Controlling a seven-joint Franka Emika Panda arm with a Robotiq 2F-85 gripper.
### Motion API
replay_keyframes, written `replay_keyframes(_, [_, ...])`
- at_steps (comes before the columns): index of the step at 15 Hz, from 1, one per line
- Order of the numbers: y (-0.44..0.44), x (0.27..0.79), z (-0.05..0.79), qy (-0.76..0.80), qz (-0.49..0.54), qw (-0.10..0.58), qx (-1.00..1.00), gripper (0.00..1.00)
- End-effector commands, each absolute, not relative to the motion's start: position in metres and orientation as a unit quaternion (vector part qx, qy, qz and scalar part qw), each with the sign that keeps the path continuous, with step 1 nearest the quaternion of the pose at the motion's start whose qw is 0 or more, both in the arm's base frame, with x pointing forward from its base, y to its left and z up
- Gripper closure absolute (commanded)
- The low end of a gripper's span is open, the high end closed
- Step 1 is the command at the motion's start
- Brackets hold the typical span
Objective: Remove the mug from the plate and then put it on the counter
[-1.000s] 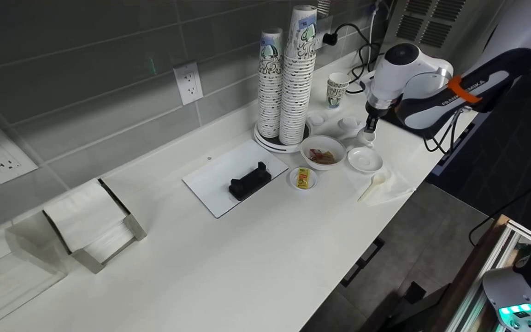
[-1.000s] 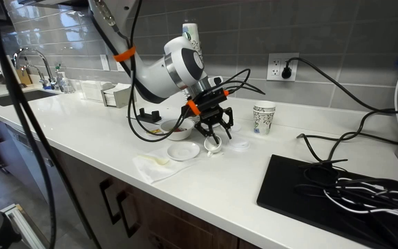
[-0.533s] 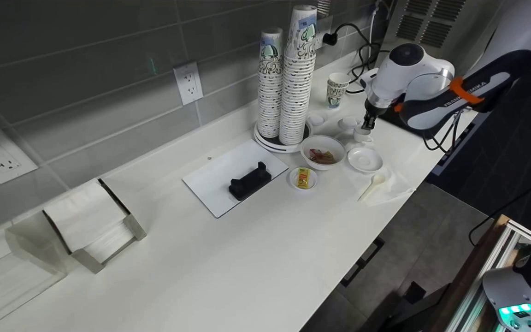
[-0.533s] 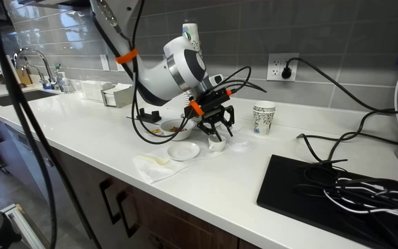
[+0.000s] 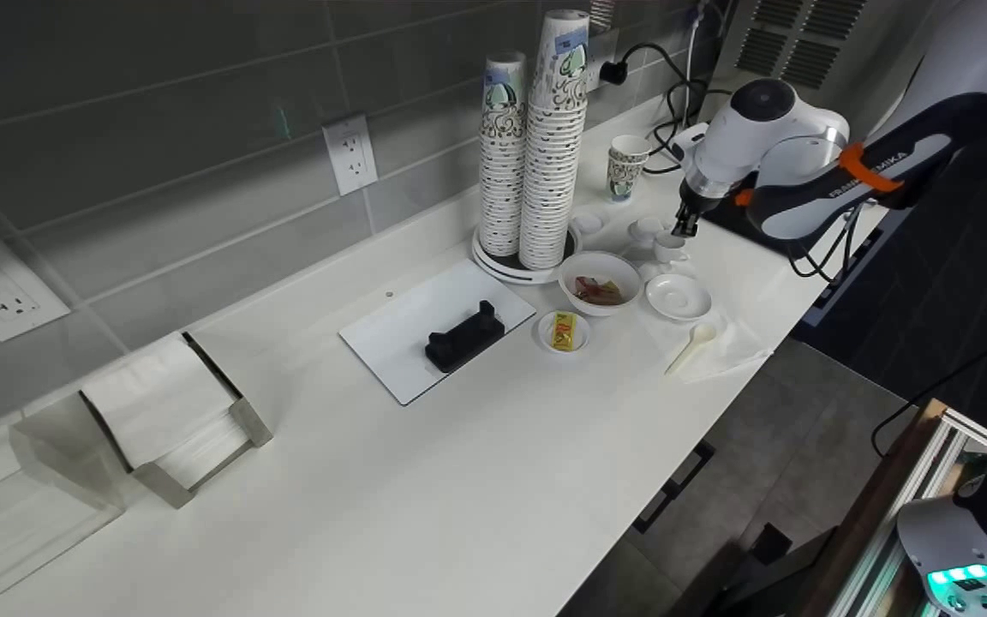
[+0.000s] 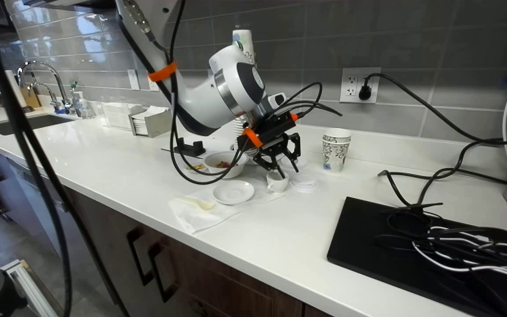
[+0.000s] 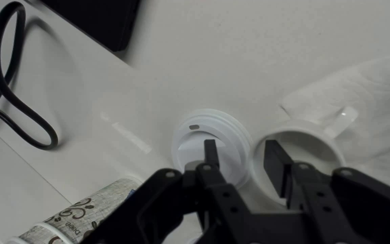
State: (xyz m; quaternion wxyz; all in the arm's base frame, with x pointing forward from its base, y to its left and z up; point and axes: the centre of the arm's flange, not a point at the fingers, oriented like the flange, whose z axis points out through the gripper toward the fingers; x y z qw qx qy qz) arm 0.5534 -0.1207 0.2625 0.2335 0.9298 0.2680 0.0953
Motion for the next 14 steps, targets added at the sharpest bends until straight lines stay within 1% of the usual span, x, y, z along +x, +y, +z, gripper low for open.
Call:
replay_keyframes(1, [-0.108, 0.549, 0.267, 0.266, 0.094, 0.225, 0.933, 0.55])
replay_keyframes(2, [-0.105, 0.548, 0.269, 0.262, 0.096, 0.223, 0.934, 0.55])
replay_keyframes(3, [-0.101, 0.546, 0.272, 0.259, 0.096, 0.218, 0.936, 0.52])
replay_keyframes(4, [-0.098, 0.544, 0.275, 0.256, 0.100, 0.213, 0.938, 0.53])
replay_keyframes(5, [-0.095, 0.542, 0.277, 0.251, 0.104, 0.211, 0.939, 0.57])
replay_keyframes(6, [-0.092, 0.539, 0.280, 0.243, 0.108, 0.214, 0.940, 0.67])
replay_keyframes(7, [-0.090, 0.536, 0.283, 0.235, 0.110, 0.214, 0.941, 0.68])
replay_keyframes(8, [-0.088, 0.532, 0.287, 0.229, 0.116, 0.210, 0.943, 0.62])
replay_keyframes(9, [-0.086, 0.528, 0.290, 0.223, 0.124, 0.202, 0.946, 0.62])
replay_keyframes(10, [-0.082, 0.521, 0.292, 0.214, 0.131, 0.196, 0.948, 0.52])
replay_keyframes(11, [-0.079, 0.515, 0.294, 0.206, 0.138, 0.193, 0.949, 0.38])
replay_keyframes(12, [-0.075, 0.507, 0.297, 0.192, 0.144, 0.194, 0.951, 0.35])
replay_keyframes(14, [-0.069, 0.492, 0.300, 0.164, 0.149, 0.191, 0.956, 0.22])
